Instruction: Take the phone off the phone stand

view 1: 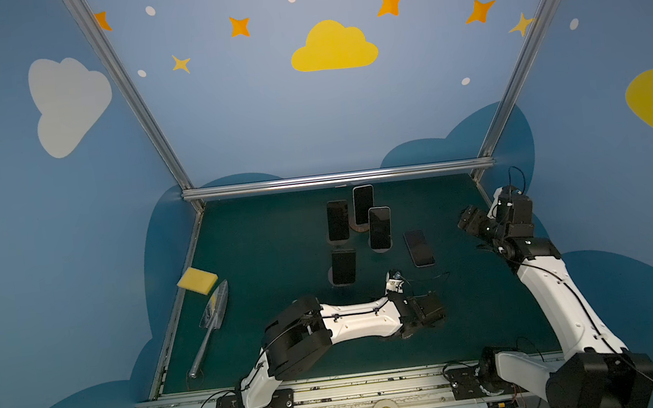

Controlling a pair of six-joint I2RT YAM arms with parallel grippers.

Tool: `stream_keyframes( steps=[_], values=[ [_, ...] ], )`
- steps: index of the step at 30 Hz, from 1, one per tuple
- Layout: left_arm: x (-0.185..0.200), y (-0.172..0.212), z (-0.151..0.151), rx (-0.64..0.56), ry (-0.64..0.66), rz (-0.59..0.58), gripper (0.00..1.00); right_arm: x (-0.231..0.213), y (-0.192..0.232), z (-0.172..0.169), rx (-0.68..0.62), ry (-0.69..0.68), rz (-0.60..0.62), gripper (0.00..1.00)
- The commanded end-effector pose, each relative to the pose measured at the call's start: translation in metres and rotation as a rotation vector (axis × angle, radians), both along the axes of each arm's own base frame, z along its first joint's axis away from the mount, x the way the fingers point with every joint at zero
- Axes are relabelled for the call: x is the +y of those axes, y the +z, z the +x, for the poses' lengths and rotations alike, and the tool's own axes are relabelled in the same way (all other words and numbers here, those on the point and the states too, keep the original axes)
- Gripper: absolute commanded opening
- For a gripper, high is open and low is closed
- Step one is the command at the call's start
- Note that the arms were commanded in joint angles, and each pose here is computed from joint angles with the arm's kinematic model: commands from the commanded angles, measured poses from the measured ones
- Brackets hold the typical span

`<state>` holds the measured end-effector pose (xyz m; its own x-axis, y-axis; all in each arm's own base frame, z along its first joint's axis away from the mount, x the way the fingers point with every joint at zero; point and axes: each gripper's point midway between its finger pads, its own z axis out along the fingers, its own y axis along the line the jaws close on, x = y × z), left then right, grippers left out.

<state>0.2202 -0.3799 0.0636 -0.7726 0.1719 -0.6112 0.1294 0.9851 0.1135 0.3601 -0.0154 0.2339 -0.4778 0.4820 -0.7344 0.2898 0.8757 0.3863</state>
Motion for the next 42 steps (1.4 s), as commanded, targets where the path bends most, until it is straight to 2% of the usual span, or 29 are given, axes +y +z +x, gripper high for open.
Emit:
stream_keyframes(
  steps=[1, 9, 17, 21, 27, 34, 42],
  values=[
    [0.001, 0.019, 0.004, -0.031, -0.014, -0.04, 0.78, 0.0, 0.0, 0.002, -0.013, -0.006, 0.013, 0.85],
    [-0.017, 0.014, 0.002, -0.013, -0.077, -0.087, 0.76, 0.0, 0.0, 0.001, -0.012, -0.006, 0.016, 0.85],
    [-0.011, 0.01, 0.002, -0.008, -0.084, -0.087, 0.69, 0.0, 0.002, -0.001, -0.017, -0.006, 0.017, 0.85],
    [-0.007, 0.009, 0.002, -0.01, -0.08, -0.075, 0.59, 0.001, 0.003, -0.001, -0.021, -0.004, 0.02, 0.85],
    [-0.003, 0.018, 0.006, -0.039, -0.083, -0.065, 0.53, 0.002, 0.005, -0.001, -0.027, 0.005, 0.023, 0.85],
    [-0.004, 0.045, 0.003, -0.083, -0.115, -0.06, 0.5, 0.003, 0.005, -0.001, -0.029, 0.012, 0.027, 0.85],
    [-0.003, 0.12, -0.005, -0.226, -0.211, -0.041, 0.5, 0.006, 0.006, 0.001, -0.033, 0.022, 0.034, 0.85]
  ],
)
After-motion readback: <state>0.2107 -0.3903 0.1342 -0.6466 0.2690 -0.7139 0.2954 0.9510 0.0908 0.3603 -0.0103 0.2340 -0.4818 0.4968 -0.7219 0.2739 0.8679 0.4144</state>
